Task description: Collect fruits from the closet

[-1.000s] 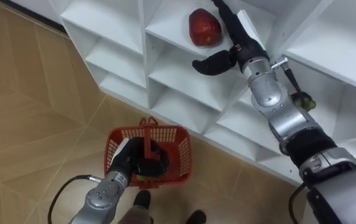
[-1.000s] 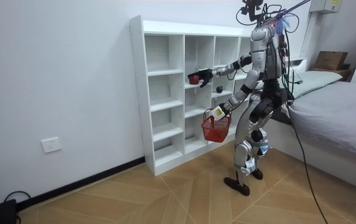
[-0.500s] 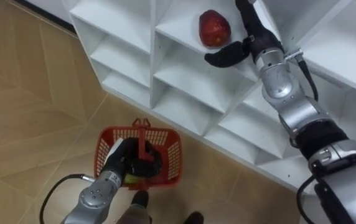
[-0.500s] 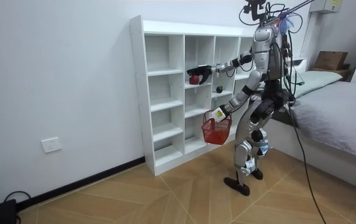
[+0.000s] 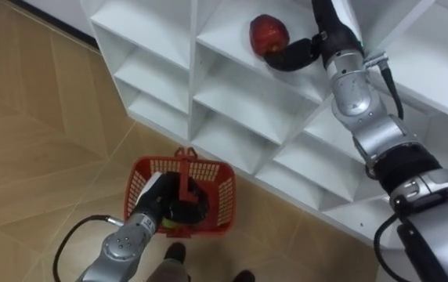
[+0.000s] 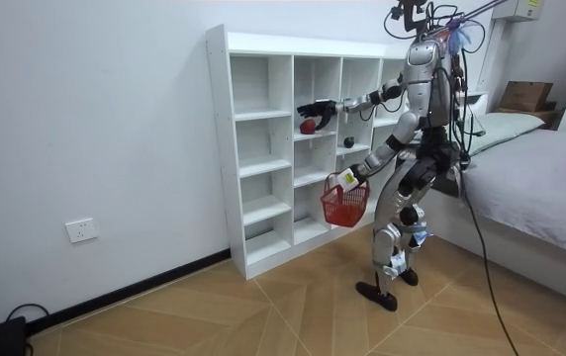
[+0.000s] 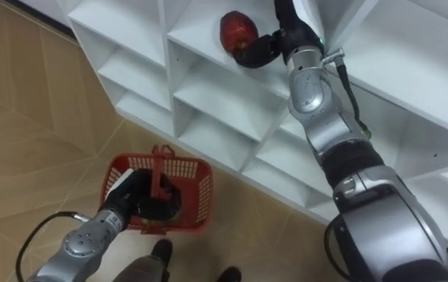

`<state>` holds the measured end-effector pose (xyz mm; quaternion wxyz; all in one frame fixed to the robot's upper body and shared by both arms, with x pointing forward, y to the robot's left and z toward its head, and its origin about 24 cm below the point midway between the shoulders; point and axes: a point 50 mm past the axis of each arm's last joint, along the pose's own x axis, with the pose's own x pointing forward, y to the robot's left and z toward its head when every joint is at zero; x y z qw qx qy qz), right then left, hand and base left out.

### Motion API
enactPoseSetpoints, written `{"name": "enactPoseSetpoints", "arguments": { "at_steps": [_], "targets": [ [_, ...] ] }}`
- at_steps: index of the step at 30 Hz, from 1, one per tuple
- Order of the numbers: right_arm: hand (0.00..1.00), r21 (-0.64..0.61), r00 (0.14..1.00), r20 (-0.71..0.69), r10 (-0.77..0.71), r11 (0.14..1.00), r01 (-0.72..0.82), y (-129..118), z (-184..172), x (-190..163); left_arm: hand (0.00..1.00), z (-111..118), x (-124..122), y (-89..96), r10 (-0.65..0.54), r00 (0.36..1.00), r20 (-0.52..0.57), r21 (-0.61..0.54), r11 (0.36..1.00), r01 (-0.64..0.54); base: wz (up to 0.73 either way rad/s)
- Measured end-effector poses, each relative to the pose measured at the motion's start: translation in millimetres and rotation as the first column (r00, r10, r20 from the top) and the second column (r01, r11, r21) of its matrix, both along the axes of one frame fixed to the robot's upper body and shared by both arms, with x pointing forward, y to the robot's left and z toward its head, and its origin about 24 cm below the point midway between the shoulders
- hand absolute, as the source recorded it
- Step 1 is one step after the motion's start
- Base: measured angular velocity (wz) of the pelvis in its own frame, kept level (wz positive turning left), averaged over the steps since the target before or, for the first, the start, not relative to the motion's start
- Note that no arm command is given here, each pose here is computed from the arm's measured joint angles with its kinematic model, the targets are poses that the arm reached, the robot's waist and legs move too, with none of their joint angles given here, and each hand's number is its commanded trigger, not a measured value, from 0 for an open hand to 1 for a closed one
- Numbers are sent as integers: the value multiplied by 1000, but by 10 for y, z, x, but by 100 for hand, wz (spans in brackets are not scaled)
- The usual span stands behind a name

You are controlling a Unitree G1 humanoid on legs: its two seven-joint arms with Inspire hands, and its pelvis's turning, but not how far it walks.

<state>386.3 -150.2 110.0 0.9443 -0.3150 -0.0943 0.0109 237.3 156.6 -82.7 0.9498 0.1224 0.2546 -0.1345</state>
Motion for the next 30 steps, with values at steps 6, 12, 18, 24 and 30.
{"name": "enactPoseSetpoints", "arguments": {
  "at_steps": [6,12,18,24,30],
  "targets": [
    [0,55,996,-88,17,998,-12,-36,-94,0,100,-49,-54,18,-1,999,-35,5,1000,1,0],
    [0,70,990,-128,51,997,-42,-36,-131,-3,100,-59,-72,39,3,999,-40,10,1000,-2,0],
    [0,116,986,-159,52,993,-34,-66,-176,-7,100,-55,-67,22,3,999,-36,6,1000,-3,0],
    [0,167,983,-170,65,985,-36,-94,-169,-5,100,-36,-53,-1,-1,1000,-25,0,1000,1,0],
    [0,171,981,-179,76,984,-45,-116,-167,-4,100,-3,-29,-23,-3,1000,-7,-6,1000,3,0]
  ]
}}
